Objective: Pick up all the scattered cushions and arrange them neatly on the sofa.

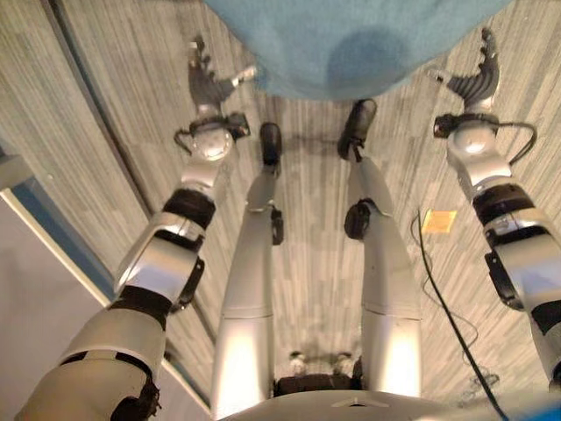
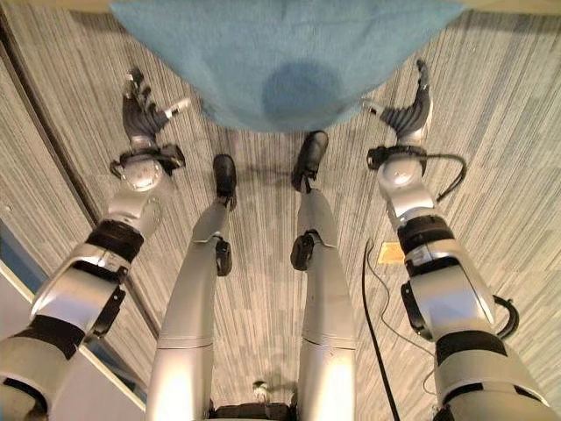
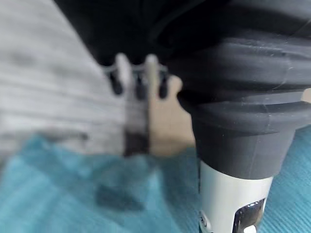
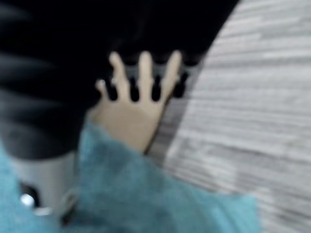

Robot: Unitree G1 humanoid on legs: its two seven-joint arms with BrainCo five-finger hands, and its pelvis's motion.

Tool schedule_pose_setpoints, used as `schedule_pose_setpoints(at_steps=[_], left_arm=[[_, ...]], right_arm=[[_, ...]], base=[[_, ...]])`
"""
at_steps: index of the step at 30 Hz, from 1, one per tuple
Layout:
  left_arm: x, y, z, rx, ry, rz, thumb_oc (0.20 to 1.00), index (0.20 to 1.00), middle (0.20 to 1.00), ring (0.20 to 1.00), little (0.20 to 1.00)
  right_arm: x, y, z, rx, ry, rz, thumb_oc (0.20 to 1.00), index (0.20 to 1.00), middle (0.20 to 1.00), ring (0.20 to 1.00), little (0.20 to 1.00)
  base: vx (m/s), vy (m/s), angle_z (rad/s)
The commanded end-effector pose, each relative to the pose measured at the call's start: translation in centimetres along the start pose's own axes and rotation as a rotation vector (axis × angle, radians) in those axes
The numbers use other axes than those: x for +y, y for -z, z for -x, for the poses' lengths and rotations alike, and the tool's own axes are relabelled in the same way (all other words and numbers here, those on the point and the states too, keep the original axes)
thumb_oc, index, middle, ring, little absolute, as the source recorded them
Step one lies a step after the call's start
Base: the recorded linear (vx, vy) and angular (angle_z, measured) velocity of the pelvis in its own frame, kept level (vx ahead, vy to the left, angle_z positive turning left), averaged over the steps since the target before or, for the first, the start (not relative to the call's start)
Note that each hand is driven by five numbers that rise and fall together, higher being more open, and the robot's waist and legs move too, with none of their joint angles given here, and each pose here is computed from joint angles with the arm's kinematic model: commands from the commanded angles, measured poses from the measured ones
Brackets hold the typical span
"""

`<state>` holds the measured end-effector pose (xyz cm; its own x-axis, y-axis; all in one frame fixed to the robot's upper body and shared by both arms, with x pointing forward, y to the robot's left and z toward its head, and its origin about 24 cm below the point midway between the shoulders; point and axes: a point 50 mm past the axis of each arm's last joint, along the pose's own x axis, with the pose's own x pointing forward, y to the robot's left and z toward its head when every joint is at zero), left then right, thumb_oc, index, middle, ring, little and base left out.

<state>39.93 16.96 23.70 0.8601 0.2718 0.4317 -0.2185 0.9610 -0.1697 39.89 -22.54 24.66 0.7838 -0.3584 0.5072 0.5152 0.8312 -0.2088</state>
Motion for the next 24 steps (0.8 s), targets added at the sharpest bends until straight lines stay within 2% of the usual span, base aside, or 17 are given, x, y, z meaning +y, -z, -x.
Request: schedule_pose_setpoints(at_steps=[1, 8, 9, 12, 14, 16, 17, 21, 22, 23, 24], left_arm=[[0.9, -0.1, 0.5, -0.031, -0.02, 0.066, 1.0, 1.0, 1.0, 1.0, 1.0], [-1.4, -2.1, -0.7, -0.07, 0.024, 0.074, 1.0, 1.0, 1.0, 1.0, 1.0], [-2.7, -2.8, -0.8, -0.078, 0.047, 0.105, 1.0, 1.0, 1.0, 1.0, 1.0], [-3.9, -3.4, -0.9, -0.084, 0.066, 0.133, 1.0, 1.0, 1.0, 1.0, 1.0], [-6.1, -4.6, -0.7, -0.108, 0.1, 0.167, 1.0, 1.0, 1.0, 1.0, 1.0], [-6.5, -4.9, -0.7, -0.115, 0.101, 0.182, 1.0, 1.0, 1.0, 1.0, 1.0], [-7.8, -6.3, -0.7, -0.157, 0.115, 0.2, 1.0, 1.0, 1.0, 1.0, 1.0], [-9.1, -7.8, -0.5, -0.194, 0.142, 0.245, 1.0, 1.0, 1.0, 1.0, 1.0], [-9.1, -7.8, -0.5, -0.195, 0.141, 0.245, 1.0, 1.0, 1.0, 1.0, 1.0], [-9.3, -8.1, -0.4, -0.197, 0.154, 0.274, 1.0, 1.0, 1.0, 1.0, 1.0], [-9.3, -9.2, -0.2, -0.239, 0.165, 0.332, 0.2, 0.2, 0.2, 0.2, 0.2]], right_arm=[[-0.1, 0.2, 0.5, -0.045, -0.052, 0.023, 1.0, 1.0, 1.0, 1.0, 1.0], [2.2, -3.0, -0.3, -0.113, -0.104, -0.04, 1.0, 1.0, 1.0, 1.0, 1.0], [3.5, -4.4, -0.3, -0.131, -0.137, -0.076, 1.0, 1.0, 1.0, 1.0, 1.0], [5.0, -5.8, -0.1, -0.151, -0.165, -0.122, 1.0, 1.0, 1.0, 1.0, 1.0], [8.1, -8.5, 0.9, -0.197, -0.232, -0.201, 1.0, 1.0, 1.0, 1.0, 1.0], [8.9, -9.1, 1.3, -0.206, -0.247, -0.221, 1.0, 1.0, 1.0, 1.0, 1.0], [10.6, -10.9, 2.0, -0.235, -0.286, -0.245, 1.0, 1.0, 1.0, 1.0, 1.0], [12.4, -13.3, 3.0, -0.281, -0.338, -0.287, 1.0, 1.0, 1.0, 1.0, 1.0], [12.4, -13.4, 3.0, -0.282, -0.338, -0.288, 0.849, 0.849, 0.849, 0.849, 0.849], [12.9, -14.0, 3.4, -0.292, -0.354, -0.311, 0.435, 0.435, 0.435, 0.435, 0.435], [13.5, -15.7, 4.2, -0.346, -0.393, -0.343, 0.2, 0.2, 0.2, 0.2, 0.2]], base=[[0.05, 0.0, -0.01], [0.04, 0.001, -0.01], [0.04, 0.019, -0.02], [0.05, 0.021, -0.01], [0.04, 0.04, 0.0], [0.01, 0.015, -0.01], [0.0, 0.0, 0.0], [0.01, 0.015, -0.03], [0.0, 0.0, 0.0], [0.0, 0.0, 0.0], [0.0, 0.0, 0.0]])
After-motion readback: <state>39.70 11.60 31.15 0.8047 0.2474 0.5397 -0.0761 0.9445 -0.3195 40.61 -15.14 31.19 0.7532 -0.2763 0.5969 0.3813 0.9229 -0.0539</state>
